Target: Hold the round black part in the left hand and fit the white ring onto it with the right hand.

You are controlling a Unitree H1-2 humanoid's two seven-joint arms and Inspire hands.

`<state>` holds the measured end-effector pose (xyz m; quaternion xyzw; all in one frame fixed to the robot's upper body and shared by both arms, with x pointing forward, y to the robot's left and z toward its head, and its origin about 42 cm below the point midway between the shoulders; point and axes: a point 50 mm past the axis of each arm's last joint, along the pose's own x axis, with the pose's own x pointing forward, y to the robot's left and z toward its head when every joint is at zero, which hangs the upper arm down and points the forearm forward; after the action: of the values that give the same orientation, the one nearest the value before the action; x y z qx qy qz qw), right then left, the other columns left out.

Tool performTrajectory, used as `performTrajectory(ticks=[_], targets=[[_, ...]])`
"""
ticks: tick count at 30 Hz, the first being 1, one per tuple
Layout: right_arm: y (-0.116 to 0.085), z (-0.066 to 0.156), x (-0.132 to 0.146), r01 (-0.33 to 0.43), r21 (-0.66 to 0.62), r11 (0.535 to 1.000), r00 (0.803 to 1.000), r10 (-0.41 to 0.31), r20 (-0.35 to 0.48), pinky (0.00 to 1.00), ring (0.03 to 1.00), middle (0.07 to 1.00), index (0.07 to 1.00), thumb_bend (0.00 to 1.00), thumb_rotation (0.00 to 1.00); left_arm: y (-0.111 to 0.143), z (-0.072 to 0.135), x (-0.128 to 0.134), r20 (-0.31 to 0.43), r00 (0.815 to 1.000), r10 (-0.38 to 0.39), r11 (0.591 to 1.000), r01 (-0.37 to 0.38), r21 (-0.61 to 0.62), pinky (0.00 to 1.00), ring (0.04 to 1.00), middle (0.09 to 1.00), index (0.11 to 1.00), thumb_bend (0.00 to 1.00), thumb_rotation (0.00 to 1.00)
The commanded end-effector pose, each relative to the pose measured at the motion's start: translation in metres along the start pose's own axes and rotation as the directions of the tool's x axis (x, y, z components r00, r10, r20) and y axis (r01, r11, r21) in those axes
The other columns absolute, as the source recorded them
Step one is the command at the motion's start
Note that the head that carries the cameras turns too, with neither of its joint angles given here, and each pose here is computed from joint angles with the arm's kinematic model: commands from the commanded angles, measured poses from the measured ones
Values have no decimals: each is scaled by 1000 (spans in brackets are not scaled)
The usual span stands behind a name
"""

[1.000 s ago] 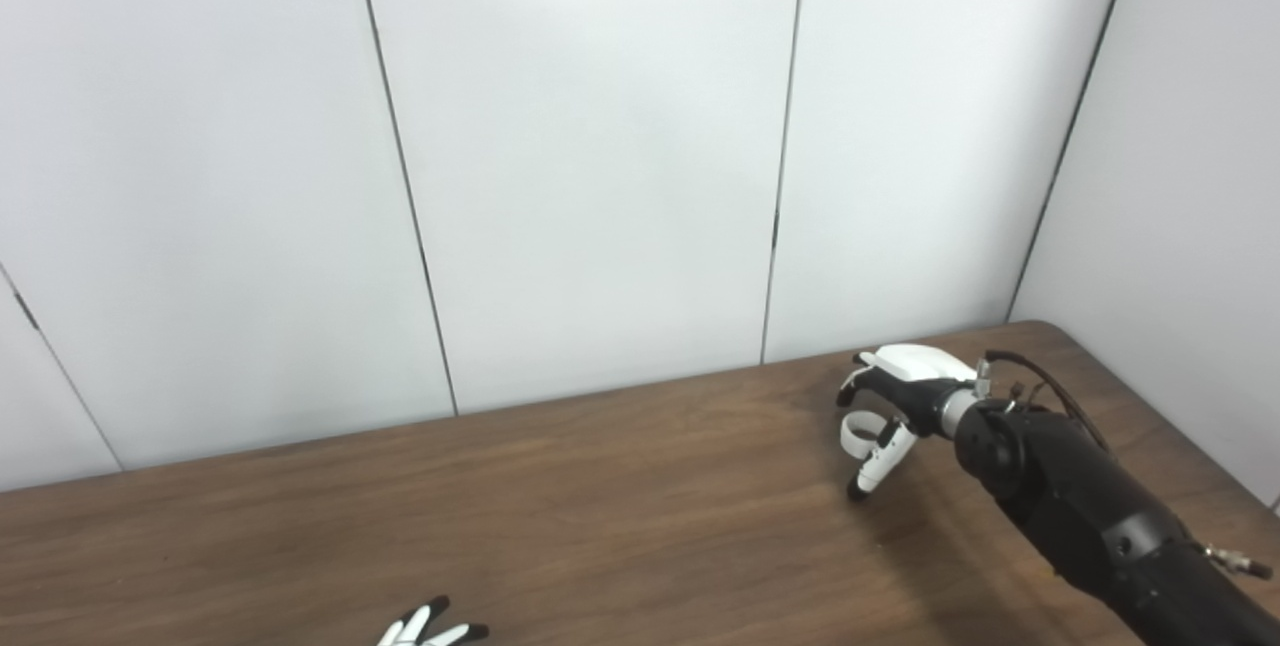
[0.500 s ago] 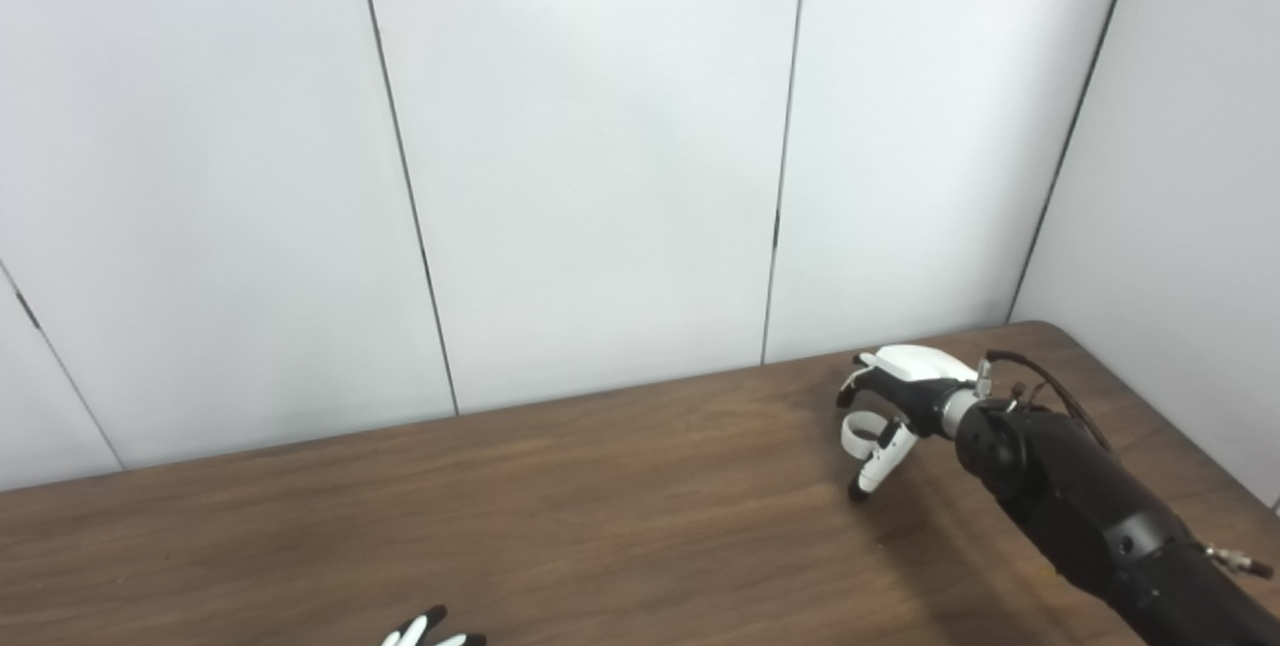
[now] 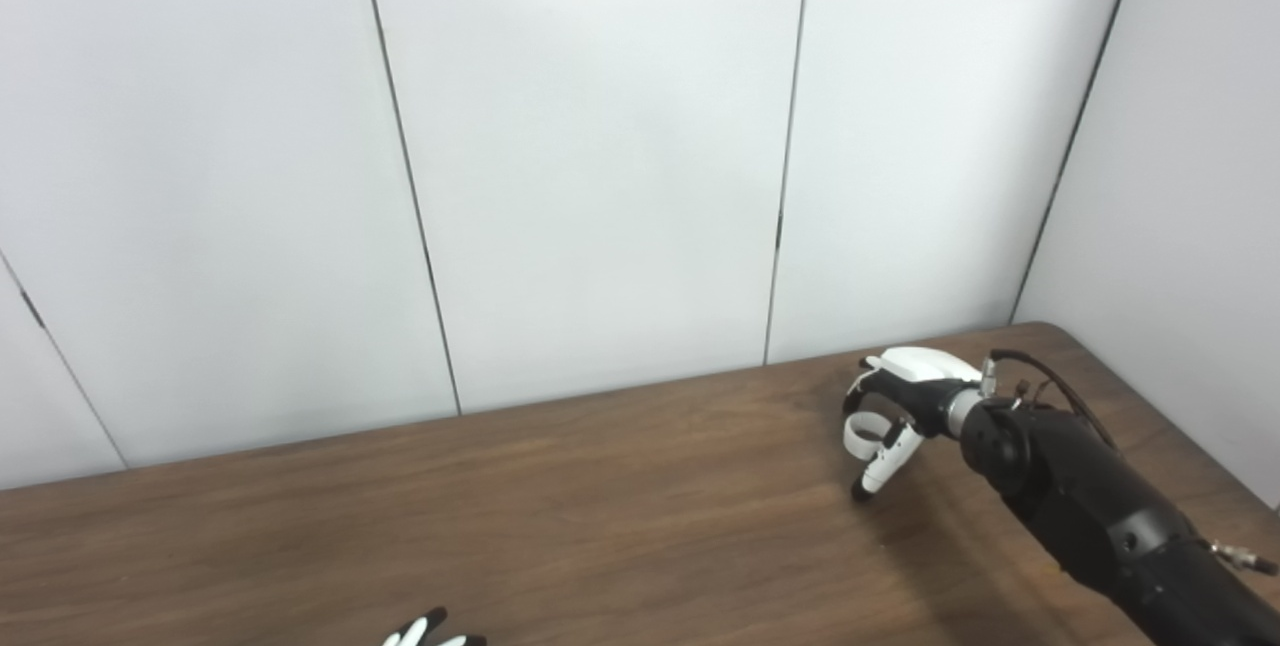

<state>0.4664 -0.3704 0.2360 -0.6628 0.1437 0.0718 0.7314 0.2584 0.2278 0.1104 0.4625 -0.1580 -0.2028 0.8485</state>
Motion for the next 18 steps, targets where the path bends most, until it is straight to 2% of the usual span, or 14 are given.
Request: performTrajectory(ticks=[1,18], targets=[[-24,-19,-4,42,-38,998,998,-44,-46,1000,1000,1000,756,911,305,-3,-8,-14,-25,999,-41,999,42,13,1000,1000,868,479,516,42],[-28,-23,-1,44,-31,999,997,-46,-69,1000,1000,1000,759,891,249,-3,-8,-15,-29,999,-38,999,38,15,1000,1000,871,480,516,42]])
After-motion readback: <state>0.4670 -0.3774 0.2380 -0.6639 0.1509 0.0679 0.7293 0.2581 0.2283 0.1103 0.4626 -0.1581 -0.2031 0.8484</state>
